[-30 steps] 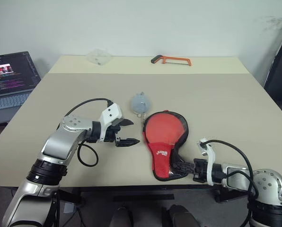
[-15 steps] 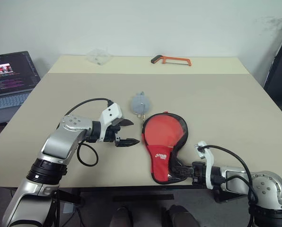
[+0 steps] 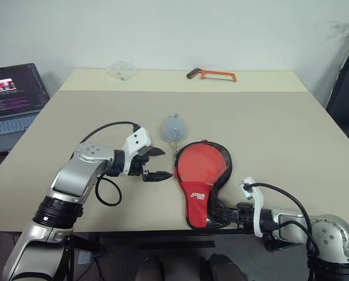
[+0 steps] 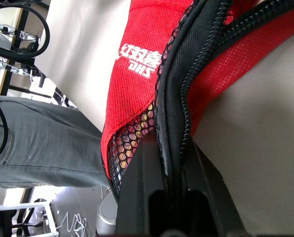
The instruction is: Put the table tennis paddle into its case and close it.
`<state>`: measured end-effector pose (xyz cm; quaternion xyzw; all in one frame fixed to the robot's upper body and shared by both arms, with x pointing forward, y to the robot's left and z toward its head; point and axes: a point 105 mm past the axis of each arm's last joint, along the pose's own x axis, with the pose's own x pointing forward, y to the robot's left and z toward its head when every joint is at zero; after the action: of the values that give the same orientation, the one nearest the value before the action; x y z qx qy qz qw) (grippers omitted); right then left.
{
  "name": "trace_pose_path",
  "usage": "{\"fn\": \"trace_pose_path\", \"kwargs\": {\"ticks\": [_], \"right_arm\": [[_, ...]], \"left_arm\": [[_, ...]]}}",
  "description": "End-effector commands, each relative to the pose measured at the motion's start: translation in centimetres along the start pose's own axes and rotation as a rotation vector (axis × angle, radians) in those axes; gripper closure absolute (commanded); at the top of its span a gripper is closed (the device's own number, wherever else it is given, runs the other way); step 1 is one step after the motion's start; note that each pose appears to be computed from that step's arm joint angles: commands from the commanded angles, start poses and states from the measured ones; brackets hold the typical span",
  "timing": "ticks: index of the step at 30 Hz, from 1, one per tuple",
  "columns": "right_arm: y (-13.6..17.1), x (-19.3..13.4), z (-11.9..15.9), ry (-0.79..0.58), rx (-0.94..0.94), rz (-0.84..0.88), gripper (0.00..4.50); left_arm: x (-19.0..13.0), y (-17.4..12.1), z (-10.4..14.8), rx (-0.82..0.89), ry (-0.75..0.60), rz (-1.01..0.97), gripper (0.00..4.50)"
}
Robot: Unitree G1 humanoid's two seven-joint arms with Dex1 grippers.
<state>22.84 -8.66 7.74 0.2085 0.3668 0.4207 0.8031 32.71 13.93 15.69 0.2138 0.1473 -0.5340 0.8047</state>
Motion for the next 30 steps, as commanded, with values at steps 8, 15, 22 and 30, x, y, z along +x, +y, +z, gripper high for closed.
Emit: {"fn": "trace_pose_path", "kwargs": {"ticks": [8, 15, 22, 30], "right_arm": [[0.0, -0.7, 0.6, 0.029, -0.120, -0.028, 2.66], [-1.6, -4.3, 1.8, 0.087, -0.325, -0.138, 0.34], [-0.8, -8.0, 6.7, 0.002, -0.607, -0.157, 0.02], [-0.2, -1.8, 14.8, -0.340, -0.768, -0.338, 0.02]], "left_arm": [[0.0, 0.1, 1.4, 0.060, -0.016, 0.006, 0.00], [0.0, 0.5, 1.3, 0.059, -0.018, 0.018, 0.00], [-0.5, 2.5, 2.0, 0.046, -0.060, 0.101, 0.00], [0.9, 6.6, 4.4, -0.003, -0.153, 0.277, 0.00]]}}
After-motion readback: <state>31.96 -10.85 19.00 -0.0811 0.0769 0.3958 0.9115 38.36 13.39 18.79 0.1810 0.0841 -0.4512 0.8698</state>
